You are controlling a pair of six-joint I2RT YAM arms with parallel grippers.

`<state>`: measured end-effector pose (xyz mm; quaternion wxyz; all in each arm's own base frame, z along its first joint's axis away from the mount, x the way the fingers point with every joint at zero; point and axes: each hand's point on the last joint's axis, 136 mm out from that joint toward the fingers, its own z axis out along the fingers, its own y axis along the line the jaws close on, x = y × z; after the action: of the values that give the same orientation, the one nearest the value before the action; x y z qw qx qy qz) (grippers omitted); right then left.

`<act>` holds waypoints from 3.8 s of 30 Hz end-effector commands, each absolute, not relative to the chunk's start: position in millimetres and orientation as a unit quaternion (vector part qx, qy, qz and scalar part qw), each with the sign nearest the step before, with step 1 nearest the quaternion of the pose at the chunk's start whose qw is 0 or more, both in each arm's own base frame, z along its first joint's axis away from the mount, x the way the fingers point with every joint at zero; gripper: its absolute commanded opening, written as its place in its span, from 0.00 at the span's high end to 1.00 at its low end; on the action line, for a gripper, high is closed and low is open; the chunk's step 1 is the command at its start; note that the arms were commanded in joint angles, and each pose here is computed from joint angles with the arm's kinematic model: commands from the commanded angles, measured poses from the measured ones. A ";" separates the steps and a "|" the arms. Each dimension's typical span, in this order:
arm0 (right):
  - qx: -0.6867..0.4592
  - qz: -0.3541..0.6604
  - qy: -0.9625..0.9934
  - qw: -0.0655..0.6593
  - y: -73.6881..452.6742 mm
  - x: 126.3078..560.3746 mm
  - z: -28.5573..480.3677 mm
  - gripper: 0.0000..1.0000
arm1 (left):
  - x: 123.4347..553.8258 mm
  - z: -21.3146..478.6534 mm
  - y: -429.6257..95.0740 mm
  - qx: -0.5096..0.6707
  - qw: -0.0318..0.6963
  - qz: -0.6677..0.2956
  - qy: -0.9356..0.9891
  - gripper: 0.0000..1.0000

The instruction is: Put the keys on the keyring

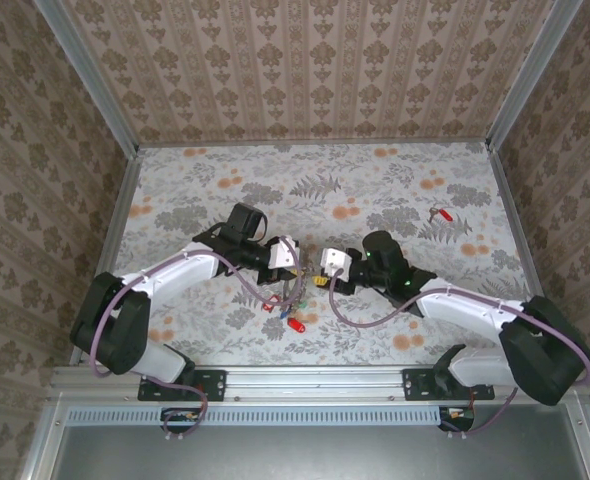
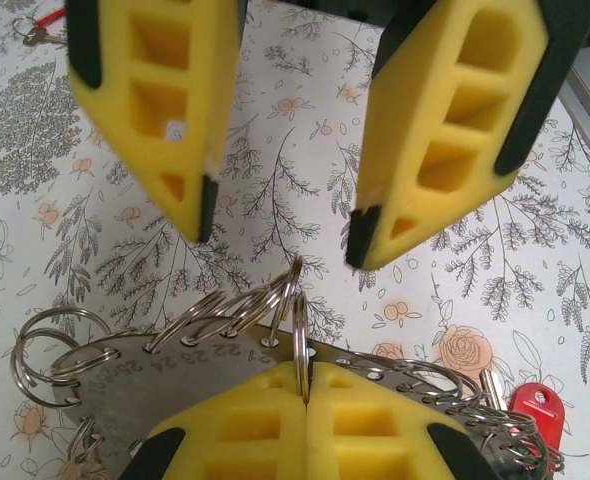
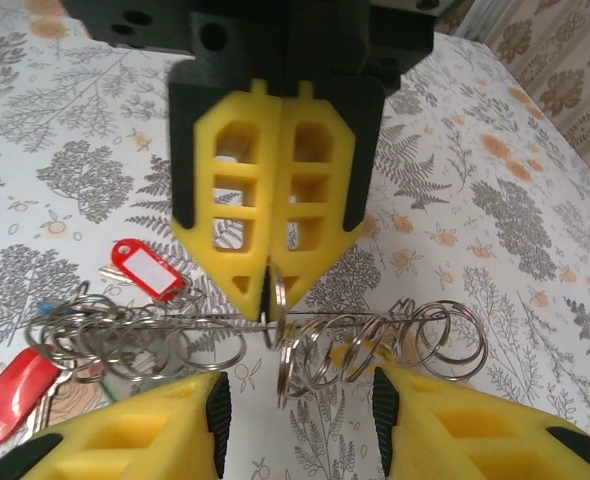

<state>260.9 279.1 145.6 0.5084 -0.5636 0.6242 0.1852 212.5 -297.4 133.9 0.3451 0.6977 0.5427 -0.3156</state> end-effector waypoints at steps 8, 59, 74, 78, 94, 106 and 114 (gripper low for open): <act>-0.485 0.213 0.654 0.539 276.7 295.5 161.3 0.63 | 198.3 135.9 -302.9 0.721 0.352 -0.346 0.486 1.00; -0.568 0.235 0.624 0.482 291.6 257.1 135.6 0.81 | 205.1 139.0 -311.5 0.727 0.342 -0.353 0.479 1.00; -0.555 0.262 0.618 0.492 294.6 251.8 139.6 0.75 | 206.8 132.4 -309.7 0.731 0.325 -0.346 0.491 1.00; -0.562 0.262 0.618 0.484 292.9 248.1 136.4 0.77 | 206.1 130.5 -310.4 0.736 0.323 -0.341 0.488 1.00; -0.563 0.249 0.626 0.479 278.4 237.4 133.5 0.75 | 207.4 127.2 -312.7 0.730 0.319 -0.344 0.497 1.00; -0.566 0.240 0.623 0.483 275.4 236.2 137.3 0.68 | 208.2 125.8 -316.1 0.732 0.316 -0.348 0.494 1.00; -0.555 0.244 0.630 0.485 285.4 251.1 139.5 0.69 | 206.7 126.5 -318.4 0.729 0.311 -0.353 0.498 1.00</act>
<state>241.7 277.7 124.5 0.4690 -0.5595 0.6394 0.2412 207.0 -311.5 116.9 0.3096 0.7320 0.5050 -0.3366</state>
